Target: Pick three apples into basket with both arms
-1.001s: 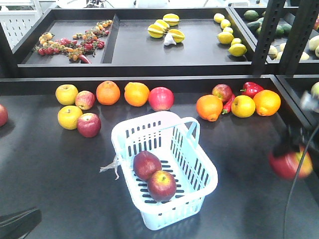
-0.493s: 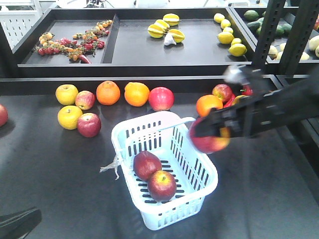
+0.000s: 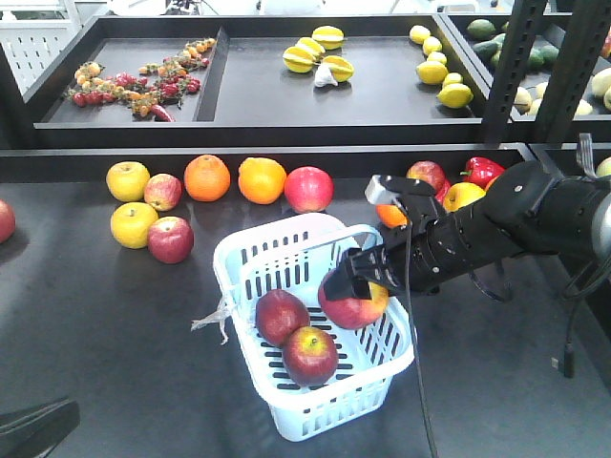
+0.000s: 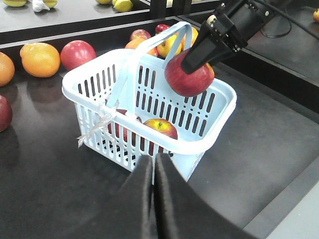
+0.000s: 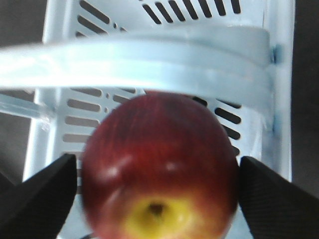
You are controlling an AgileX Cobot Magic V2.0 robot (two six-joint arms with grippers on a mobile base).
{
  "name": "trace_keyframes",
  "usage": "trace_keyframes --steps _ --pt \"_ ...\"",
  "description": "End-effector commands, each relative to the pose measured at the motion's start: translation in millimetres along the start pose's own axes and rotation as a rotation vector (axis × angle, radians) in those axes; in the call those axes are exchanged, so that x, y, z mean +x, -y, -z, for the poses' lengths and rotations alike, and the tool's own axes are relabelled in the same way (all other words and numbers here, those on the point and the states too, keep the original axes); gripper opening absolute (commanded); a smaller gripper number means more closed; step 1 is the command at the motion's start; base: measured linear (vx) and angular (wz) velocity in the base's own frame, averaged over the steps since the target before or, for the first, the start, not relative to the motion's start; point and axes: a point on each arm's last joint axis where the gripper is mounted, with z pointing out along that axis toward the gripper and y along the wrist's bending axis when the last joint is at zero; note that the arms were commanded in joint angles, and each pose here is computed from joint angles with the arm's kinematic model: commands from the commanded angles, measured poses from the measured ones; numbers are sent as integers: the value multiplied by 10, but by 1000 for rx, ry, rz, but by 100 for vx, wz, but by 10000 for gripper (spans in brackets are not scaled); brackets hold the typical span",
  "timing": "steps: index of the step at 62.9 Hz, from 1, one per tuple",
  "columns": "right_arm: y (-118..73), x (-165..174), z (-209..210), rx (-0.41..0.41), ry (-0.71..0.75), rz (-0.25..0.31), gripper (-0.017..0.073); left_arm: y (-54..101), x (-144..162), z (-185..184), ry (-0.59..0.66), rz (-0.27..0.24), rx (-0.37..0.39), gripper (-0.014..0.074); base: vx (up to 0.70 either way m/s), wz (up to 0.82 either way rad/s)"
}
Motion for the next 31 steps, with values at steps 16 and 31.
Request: trace_keyframes --steps 16,31 --pt "-123 -136 187 -27 97 6 614 32 -149 18 93 14 25 -8 0 0" --pt "-238 -110 333 -72 82 28 365 32 -149 18 93 14 25 -8 0 0"
